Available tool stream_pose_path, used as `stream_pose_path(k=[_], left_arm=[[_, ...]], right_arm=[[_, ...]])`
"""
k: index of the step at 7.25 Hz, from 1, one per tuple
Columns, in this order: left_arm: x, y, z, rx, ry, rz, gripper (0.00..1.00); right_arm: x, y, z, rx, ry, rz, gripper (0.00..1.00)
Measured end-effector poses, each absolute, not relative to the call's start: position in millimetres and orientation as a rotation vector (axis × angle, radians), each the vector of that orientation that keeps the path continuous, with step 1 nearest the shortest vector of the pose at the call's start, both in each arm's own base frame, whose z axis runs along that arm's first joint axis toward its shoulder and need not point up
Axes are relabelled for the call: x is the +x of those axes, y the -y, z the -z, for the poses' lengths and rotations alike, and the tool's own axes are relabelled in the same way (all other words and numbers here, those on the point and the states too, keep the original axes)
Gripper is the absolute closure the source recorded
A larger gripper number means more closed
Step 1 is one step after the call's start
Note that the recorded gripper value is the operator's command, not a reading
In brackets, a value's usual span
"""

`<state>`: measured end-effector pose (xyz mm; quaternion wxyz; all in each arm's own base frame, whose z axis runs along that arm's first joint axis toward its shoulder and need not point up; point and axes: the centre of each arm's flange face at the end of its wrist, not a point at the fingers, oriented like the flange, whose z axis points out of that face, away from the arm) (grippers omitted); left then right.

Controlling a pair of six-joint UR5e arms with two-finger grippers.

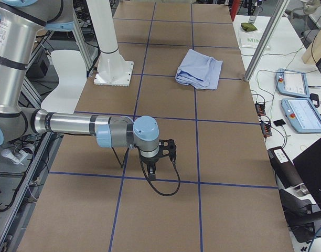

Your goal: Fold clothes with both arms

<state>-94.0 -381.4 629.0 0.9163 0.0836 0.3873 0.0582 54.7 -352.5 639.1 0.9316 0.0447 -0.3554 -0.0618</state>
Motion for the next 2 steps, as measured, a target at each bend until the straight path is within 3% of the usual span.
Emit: stream_pose_path(k=[2], left_arm=[[-93.7,381.7,-628.3,0.174,-0.798,-0.121,0.00]], right_arm=[[54.7,352.3,-639.3,0.091,0.728,0.126,0.00]])
